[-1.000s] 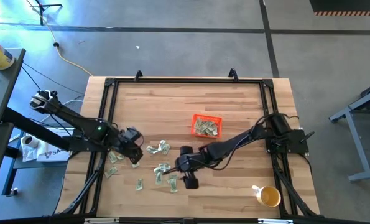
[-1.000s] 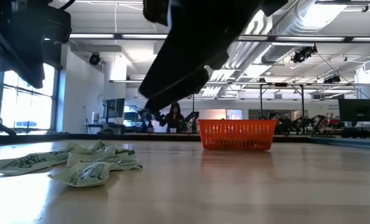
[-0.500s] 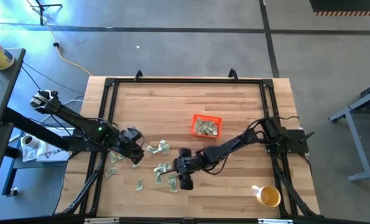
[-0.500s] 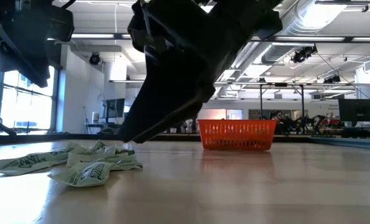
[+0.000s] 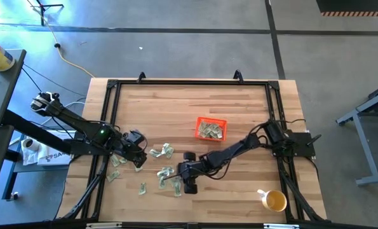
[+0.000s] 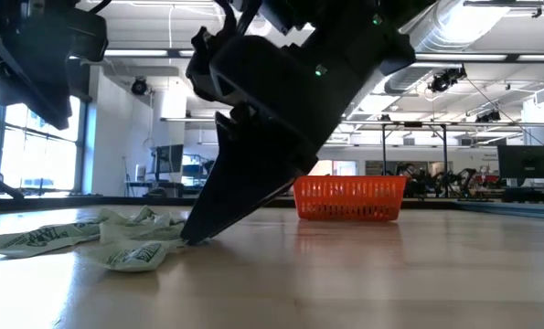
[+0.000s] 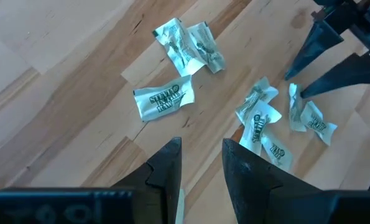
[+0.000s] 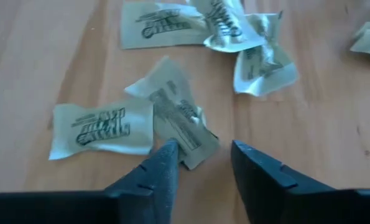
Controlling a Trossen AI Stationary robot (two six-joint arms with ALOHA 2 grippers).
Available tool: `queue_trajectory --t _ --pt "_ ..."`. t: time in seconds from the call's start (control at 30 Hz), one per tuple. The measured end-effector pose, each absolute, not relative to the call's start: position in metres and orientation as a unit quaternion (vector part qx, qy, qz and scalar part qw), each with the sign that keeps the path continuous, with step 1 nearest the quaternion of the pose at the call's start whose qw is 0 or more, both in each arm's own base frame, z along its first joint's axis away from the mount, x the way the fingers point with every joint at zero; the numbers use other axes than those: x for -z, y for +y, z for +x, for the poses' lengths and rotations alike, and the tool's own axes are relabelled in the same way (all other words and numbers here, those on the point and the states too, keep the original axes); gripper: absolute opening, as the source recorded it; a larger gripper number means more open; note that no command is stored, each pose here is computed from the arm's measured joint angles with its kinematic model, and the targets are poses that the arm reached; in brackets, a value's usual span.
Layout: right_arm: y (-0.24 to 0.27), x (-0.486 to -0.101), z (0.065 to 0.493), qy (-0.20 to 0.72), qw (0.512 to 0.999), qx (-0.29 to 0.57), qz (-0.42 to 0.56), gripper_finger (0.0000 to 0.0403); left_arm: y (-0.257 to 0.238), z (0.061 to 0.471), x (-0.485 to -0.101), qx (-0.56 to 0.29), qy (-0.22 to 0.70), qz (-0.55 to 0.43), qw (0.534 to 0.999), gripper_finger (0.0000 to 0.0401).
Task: Pick and place Stevia / Truvia into bins
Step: Put the green stevia packet into the orange basket
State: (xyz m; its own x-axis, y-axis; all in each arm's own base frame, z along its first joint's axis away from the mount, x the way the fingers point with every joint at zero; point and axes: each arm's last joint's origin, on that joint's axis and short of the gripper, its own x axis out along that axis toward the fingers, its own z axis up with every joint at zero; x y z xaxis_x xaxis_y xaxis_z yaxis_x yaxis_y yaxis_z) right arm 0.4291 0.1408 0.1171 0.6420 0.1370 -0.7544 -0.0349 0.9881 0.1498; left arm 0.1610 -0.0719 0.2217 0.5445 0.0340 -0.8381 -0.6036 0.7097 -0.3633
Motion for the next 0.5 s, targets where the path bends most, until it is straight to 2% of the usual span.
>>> queue_trajectory --t 0.33,0.5 --pt "0.126 -0.116 0.434 0.429 0.895 -0.037 0.117 0.0012 -0.072 0.161 -0.222 -0.197 0.434 -0.326 0.816 0.0150" --pt "0.109 -0.120 0.437 0.426 0.885 0.011 0.189 0.0003 -0.072 0.161 -0.222 -0.197 0.434 -0.326 0.816 0.0150"
